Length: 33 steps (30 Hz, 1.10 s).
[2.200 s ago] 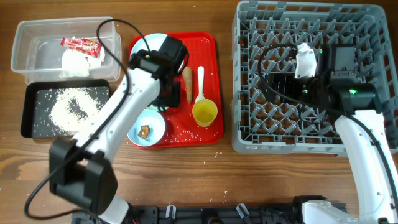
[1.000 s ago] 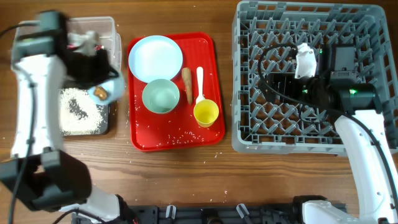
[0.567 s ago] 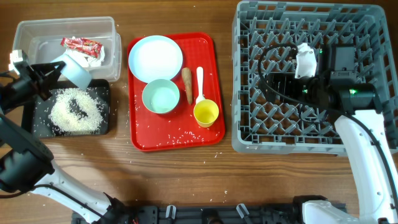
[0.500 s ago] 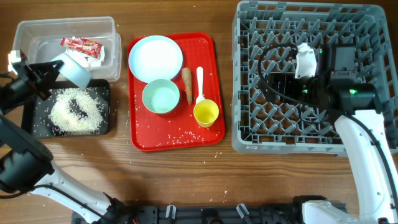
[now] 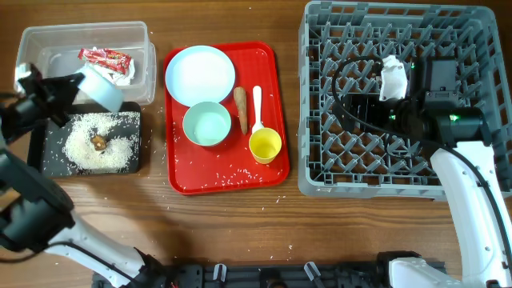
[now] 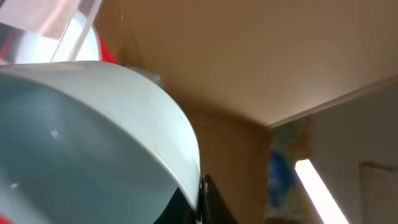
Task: Sort waste into correct bins and load items into the dishwasher rack
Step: 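Tip the light-blue bowl over the black tray to dump the scrap, then set the light-blue bowl back on the red tray with the left gripper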
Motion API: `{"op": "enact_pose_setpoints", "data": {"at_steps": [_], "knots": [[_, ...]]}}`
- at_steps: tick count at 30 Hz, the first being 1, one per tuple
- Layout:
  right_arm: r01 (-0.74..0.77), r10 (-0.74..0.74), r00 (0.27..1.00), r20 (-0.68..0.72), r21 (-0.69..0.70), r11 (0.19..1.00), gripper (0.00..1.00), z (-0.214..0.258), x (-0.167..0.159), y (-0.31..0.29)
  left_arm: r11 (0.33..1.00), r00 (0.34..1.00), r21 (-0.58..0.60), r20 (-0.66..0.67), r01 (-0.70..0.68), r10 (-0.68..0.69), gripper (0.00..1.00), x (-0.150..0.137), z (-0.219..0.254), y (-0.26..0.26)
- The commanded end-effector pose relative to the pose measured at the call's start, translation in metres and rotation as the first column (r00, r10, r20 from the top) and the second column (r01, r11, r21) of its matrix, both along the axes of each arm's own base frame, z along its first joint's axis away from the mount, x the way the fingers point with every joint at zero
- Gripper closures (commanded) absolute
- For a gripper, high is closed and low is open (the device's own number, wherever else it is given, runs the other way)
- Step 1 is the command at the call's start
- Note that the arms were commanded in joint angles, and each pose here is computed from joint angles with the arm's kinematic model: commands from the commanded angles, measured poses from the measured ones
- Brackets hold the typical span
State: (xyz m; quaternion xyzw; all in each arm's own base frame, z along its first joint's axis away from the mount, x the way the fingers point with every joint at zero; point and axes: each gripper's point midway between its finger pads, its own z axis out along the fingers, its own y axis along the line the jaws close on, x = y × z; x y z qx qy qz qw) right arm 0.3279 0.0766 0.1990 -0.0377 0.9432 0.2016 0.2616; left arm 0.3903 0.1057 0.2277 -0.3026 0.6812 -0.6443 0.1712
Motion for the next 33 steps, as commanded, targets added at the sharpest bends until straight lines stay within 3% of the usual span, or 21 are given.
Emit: {"op": "enact_pose_setpoints", "data": {"at_steps": [1,4,7,9,12,18,19,21,26,29,33], "knots": [[0.004,-0.004,1.000,0.006,-0.013,1.000,0.00,0.001,0.003,-0.002,0.855,0.970,0.458,-0.096,0.244,-0.225,0.96,-0.030,0.003,-0.070],[0.004,-0.004,1.000,0.005,-0.014,1.000,0.00,0.001,0.003,-0.002,0.576,0.889,0.682,-0.401,0.451,-0.221,0.96,-0.055,-0.030,-0.105],[0.001,-0.001,1.000,0.008,-0.015,1.000,0.00,0.001,0.004,-0.002,0.341,0.800,0.726,-0.570,0.597,-0.185,0.96,-0.073,-0.062,-0.140],[0.001,-0.001,1.000,0.013,-0.015,1.000,0.00,0.002,0.005,-0.002,0.216,0.753,0.723,-0.647,0.657,-0.124,0.96,-0.090,-0.097,-0.164],[-0.004,0.004,1.000,0.021,-0.020,1.000,0.00,0.002,0.006,-0.002,0.104,0.712,0.704,-0.690,0.702,-0.130,0.96,-0.116,-0.142,-0.198],[0.001,0.000,1.000,0.019,-0.024,1.000,0.00,0.002,0.006,-0.003,0.041,0.730,0.740,-0.651,0.672,-0.208,0.96,-0.130,-0.187,-0.236],[0.002,-0.001,1.000,0.017,-0.024,1.000,0.00,0.002,0.005,-0.003,0.035,0.727,0.739,-0.653,0.673,-0.213,0.84,-0.131,-0.191,-0.237],[0.002,-0.002,1.000,0.018,-0.024,1.000,0.00,0.002,0.005,-0.003,0.034,0.725,0.737,-0.654,0.675,-0.214,0.71,-0.131,-0.191,-0.238],[0.002,-0.002,1.000,0.028,-0.023,1.000,0.00,0.003,0.008,-0.003,0.062,0.731,0.741,-0.640,0.669,-0.238,0.65,-0.121,-0.149,-0.249],[0.003,-0.003,0.999,0.033,-0.022,1.000,0.00,0.004,0.009,-0.003,0.144,0.791,0.806,-0.501,0.574,-0.351,0.48,-0.088,-0.116,-0.278],[0.003,-0.003,1.000,0.031,-0.022,1.000,0.00,0.003,0.008,-0.003,0.152,0.801,0.832,-0.438,0.533,-0.408,0.42,-0.071,-0.124,-0.299]]}}
